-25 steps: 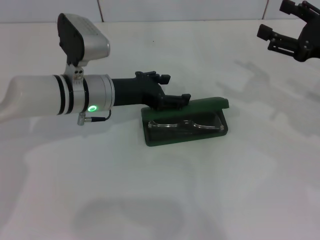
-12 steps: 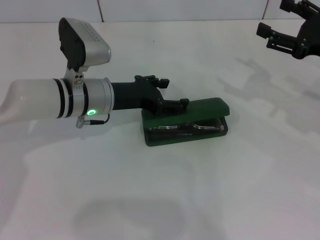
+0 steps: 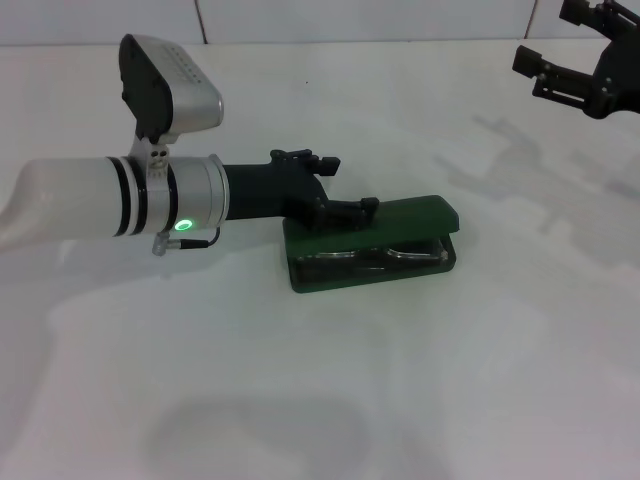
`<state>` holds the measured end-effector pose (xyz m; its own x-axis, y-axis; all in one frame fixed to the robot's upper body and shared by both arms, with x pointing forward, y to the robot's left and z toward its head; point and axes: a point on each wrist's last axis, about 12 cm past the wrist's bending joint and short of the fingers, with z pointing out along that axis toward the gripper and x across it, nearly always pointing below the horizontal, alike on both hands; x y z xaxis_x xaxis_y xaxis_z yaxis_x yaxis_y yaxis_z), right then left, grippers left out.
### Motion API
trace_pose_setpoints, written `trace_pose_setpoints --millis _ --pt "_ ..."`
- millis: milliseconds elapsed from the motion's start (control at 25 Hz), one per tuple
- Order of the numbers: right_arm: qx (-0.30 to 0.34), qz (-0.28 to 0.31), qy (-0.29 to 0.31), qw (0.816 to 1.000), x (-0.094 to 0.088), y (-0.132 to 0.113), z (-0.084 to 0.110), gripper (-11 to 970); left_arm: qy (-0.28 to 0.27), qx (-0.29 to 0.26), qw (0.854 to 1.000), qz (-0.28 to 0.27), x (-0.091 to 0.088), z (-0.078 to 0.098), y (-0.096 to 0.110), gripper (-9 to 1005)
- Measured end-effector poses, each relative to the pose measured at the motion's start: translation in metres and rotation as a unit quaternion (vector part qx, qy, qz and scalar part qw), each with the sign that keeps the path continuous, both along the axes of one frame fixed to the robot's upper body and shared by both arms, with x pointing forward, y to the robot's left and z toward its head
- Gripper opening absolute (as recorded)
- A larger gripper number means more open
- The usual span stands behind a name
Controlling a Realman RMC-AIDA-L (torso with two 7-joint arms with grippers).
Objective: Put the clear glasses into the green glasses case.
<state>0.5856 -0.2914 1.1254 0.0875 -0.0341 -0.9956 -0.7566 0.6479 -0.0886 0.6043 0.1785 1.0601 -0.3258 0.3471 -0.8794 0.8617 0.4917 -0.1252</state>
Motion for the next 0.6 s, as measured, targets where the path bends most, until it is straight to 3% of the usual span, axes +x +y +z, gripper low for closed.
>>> trace_pose_setpoints --millis 440,600 --pt "0.000 0.000 0.000 1.000 0.0003 0.0010 -0.0002 888 0.003 0.009 1.000 -0.007 -0.0033 -0.0035 0.0019 862" --pt "0.000 0.002 0.001 1.000 0.0001 0.0018 -0.0005 888 -0.007 -0.038 0.999 -0.014 -0.0047 0.0058 0.0009 862"
